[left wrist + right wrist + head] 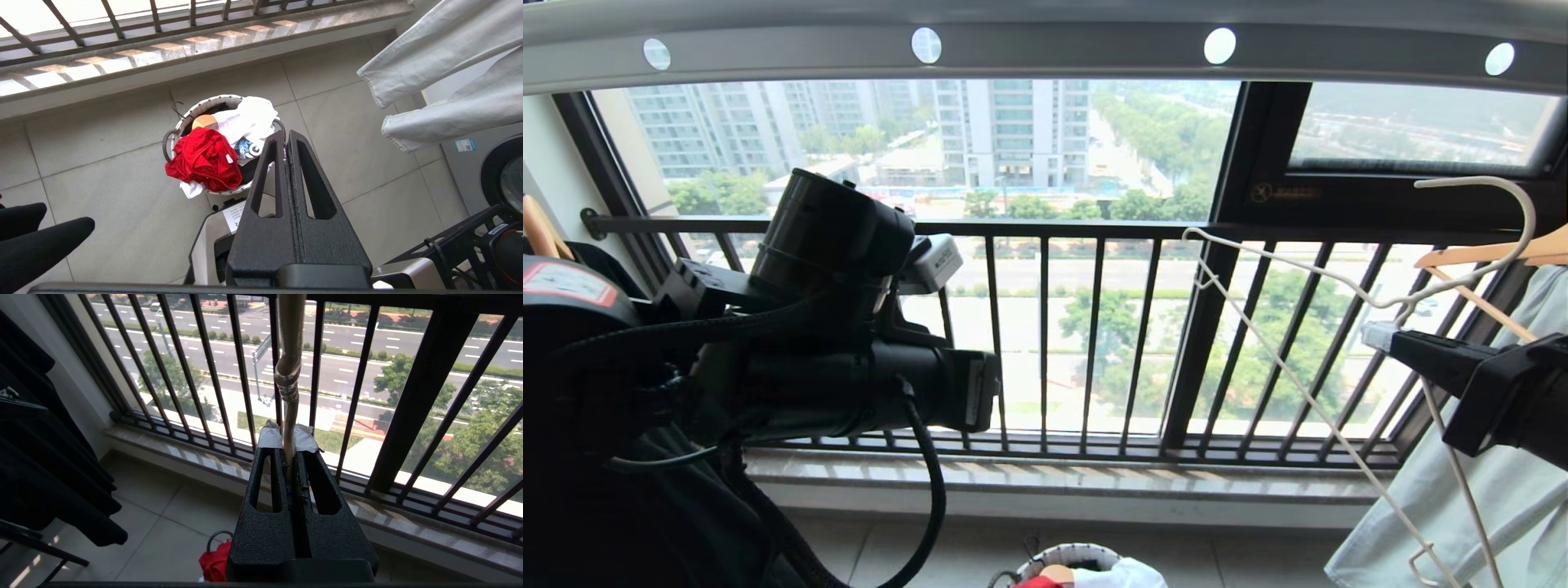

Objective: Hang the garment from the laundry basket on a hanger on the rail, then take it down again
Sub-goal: Hang the clothes rack on the clothesline

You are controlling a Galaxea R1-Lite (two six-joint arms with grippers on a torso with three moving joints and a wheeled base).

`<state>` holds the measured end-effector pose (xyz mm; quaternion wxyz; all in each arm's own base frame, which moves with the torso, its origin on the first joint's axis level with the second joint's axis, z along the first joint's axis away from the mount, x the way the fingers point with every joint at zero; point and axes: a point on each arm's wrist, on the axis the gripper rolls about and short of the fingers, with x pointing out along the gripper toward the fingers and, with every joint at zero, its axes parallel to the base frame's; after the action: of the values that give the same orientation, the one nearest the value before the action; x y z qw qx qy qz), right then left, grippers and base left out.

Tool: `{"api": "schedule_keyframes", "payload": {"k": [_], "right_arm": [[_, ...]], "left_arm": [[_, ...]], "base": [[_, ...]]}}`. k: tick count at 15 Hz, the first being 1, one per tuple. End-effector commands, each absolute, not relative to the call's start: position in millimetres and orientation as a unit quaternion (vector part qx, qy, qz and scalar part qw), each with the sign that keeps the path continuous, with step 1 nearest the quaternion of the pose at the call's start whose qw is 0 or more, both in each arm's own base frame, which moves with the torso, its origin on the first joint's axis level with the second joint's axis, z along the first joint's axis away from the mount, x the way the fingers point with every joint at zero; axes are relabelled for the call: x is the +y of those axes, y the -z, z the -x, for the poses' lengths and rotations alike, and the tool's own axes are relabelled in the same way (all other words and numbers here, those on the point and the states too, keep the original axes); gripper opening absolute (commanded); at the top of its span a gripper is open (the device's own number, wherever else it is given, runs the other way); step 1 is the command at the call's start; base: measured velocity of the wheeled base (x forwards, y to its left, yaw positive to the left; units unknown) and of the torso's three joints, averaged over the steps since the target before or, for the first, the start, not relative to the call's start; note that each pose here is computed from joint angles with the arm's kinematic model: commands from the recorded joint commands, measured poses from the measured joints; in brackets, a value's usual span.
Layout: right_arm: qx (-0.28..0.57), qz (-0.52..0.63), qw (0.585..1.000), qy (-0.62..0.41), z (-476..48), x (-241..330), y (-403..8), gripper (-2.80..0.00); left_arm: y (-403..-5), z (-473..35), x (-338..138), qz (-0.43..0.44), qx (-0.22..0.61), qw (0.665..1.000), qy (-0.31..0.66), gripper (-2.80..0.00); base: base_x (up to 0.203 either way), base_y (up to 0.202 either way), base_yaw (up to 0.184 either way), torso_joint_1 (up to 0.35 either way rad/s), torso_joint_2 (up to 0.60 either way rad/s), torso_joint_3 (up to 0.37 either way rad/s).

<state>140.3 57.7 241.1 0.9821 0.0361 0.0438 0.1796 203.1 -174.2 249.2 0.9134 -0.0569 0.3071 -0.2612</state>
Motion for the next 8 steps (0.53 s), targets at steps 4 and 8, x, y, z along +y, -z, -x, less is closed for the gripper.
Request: {"api": "schedule_keyframes", "payload": {"k": [4,8], "right_arm": [[-0.005,-0.034,0.988,-0.149,-120.6,47.2,-279.8,-2.8],[-0.004,-0.022,0.996,-0.091,-138.0,40.0,-296.2,-2.8]], "left_arm": [[-267.3,-187.3,-160.4,0.069,0.275,0.92,0.269,-2.8],[-278.2,-175.5,-148.3,0.057,0.246,0.928,0.274,-2.8]], "base": [[0.0,0.0,0.0,0.0,0.0,0.0],[0.0,0.0,0.0,0.0,0.0,0.0]]}}
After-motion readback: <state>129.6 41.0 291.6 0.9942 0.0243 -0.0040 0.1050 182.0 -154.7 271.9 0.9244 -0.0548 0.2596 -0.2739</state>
